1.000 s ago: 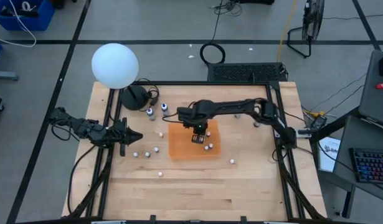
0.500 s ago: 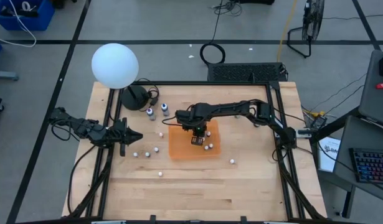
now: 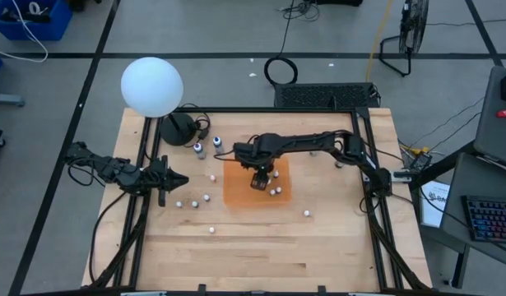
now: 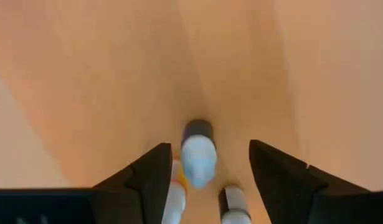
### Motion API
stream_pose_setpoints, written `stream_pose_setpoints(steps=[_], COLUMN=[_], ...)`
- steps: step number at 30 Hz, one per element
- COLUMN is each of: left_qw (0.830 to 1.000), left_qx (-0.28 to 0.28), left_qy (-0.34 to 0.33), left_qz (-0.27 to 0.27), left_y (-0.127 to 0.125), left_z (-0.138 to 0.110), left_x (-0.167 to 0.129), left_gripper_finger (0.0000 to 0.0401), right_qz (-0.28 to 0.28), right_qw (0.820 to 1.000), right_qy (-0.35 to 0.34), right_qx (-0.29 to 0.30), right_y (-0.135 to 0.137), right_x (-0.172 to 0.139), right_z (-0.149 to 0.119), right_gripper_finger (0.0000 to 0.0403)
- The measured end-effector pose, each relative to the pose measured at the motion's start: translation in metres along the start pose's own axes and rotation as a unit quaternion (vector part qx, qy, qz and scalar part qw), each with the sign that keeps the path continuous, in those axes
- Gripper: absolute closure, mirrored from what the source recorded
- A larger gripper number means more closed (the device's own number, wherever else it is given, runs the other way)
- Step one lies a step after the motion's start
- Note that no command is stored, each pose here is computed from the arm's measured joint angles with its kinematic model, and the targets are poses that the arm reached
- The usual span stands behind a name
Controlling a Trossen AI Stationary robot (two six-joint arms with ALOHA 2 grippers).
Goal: Pick & Place food coloring
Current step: Put the small orange food coloring bottle into the orange bin
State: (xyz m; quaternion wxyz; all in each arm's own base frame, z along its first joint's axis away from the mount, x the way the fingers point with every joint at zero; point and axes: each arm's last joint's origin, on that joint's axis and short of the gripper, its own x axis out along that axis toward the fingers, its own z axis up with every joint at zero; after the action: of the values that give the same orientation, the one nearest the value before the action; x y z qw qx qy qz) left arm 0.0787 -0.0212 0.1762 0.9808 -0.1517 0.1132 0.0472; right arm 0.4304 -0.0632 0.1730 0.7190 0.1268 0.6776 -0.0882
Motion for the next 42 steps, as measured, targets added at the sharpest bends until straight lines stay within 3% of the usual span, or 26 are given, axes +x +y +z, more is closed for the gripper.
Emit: stream_pose_setpoints(steps=[9,17,23,28,34,42], left_qw=[1.000,1.000,1.000,1.000,1.000,1.000], left_qx=[0.000,0.000,0.000,0.000,0.000,0.000], left_qy=[0.000,0.000,0.000,0.000,0.000,0.000], left_qz=[0.000,0.000,0.000,0.000,0.000,0.000], left_y=[0.000,0.000,0.000,0.000,0.000,0.000], left_z=[0.000,0.000,0.000,0.000,0.000,0.000], left_x=[0.000,0.000,0.000,0.000,0.000,0.000], left_gripper_finger=[0.0359,0.0359,0.0359,0.0359,0.0359,0.0359], right_qz=[0.006,-0.003,-0.017,-0.062,-0.036,0.008], right_qw=[0.999,0.999,0.999,0.996,0.994,0.990], right_qy=[-0.021,0.022,0.040,0.034,0.005,-0.036], right_qx=[0.034,0.048,0.026,0.060,0.100,0.138], right_y=[0.014,0.075,0.123,0.137,0.137,0.116], right_x=[-0.055,-0.085,-0.082,-0.073,-0.049,-0.020], right_z=[-0.021,-0.068,-0.112,-0.148,-0.179,-0.207], right_gripper_finger=[0.0204,0.0205,0.0205,0.0208,0.0209,0.0213])
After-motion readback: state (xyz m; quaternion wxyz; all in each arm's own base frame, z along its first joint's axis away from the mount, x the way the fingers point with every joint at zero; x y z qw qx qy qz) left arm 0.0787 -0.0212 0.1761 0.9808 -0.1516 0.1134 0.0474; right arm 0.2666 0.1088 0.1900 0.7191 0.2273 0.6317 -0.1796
